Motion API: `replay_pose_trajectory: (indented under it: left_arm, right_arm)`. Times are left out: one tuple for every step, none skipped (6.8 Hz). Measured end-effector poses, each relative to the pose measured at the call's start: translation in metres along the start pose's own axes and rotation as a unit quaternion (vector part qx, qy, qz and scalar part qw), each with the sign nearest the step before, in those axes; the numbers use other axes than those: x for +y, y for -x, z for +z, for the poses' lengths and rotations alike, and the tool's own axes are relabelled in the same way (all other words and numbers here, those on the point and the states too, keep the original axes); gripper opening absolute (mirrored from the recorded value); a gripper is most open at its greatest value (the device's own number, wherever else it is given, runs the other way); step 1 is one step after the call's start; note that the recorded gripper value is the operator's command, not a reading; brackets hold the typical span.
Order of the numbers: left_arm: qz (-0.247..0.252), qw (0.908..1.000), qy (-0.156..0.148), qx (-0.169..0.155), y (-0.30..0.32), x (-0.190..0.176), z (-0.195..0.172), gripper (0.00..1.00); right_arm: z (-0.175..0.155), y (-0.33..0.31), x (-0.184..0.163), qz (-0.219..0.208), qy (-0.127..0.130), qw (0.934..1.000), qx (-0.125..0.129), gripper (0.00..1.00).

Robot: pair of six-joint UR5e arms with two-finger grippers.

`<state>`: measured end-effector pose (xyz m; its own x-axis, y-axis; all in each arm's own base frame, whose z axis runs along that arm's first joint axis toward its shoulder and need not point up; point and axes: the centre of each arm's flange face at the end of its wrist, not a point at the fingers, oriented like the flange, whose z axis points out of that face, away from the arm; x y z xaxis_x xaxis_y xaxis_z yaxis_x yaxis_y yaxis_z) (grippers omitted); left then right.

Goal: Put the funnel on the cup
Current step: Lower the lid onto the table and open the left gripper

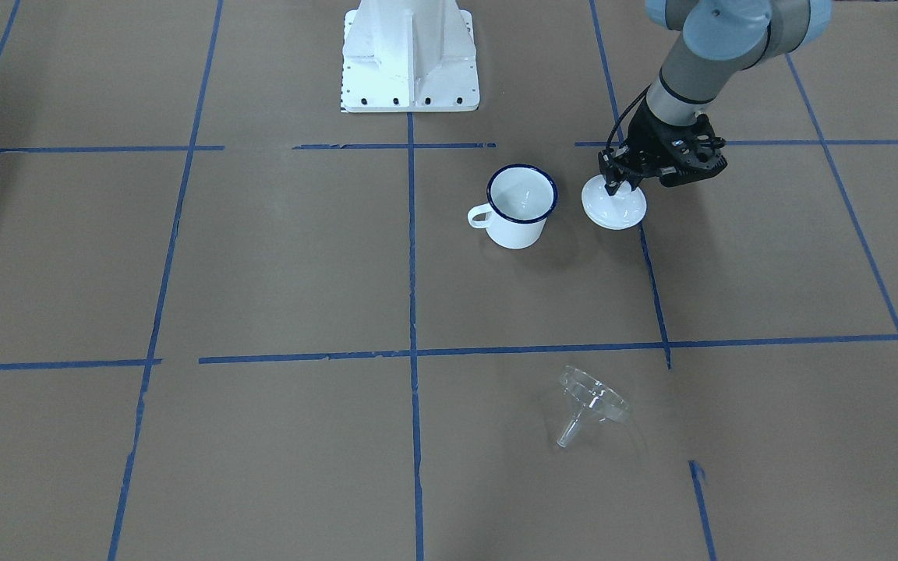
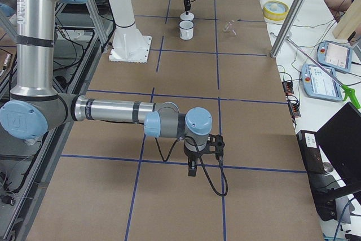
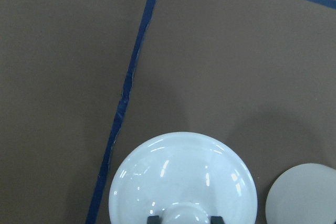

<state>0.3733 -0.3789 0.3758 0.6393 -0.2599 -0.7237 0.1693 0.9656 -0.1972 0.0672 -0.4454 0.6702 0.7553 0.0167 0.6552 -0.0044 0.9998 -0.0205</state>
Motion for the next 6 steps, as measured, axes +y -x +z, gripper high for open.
replay_pose_trajectory:
  left_arm:
    - [0.003, 1.0000, 0.007, -0.004, 0.002, 0.002, 0.016, 0.00]
    - [0.007, 0.9999, 0.010, -0.004, 0.002, 0.004, 0.025, 0.30]
    - [0.009, 0.9999, 0.012, -0.004, 0.003, 0.005, 0.030, 0.85]
    - [0.010, 0.9999, 0.013, -0.005, 0.003, 0.004, 0.033, 0.99]
    - [0.011, 0.9998, 0.013, -0.004, 0.002, 0.004, 0.034, 0.99]
    - [0.012, 0.9999, 0.012, -0.002, 0.001, 0.004, 0.031, 0.99]
  right_arm:
    - [0.000, 0.000, 0.000, 0.000, 0.000, 1.0000, 0.000, 1.00]
    - [0.000, 0.000, 0.000, 0.000, 0.000, 1.0000, 0.000, 1.00]
    - [0.000, 0.000, 0.000, 0.000, 0.000, 1.0000, 0.000, 1.00]
    - [0.000, 0.000, 0.000, 0.000, 0.000, 1.0000, 0.000, 1.00]
    - [0.000, 0.000, 0.000, 0.000, 0.000, 1.0000, 0.000, 1.00]
    - [0.000, 0.000, 0.000, 0.000, 0.000, 1.0000, 0.000, 1.00]
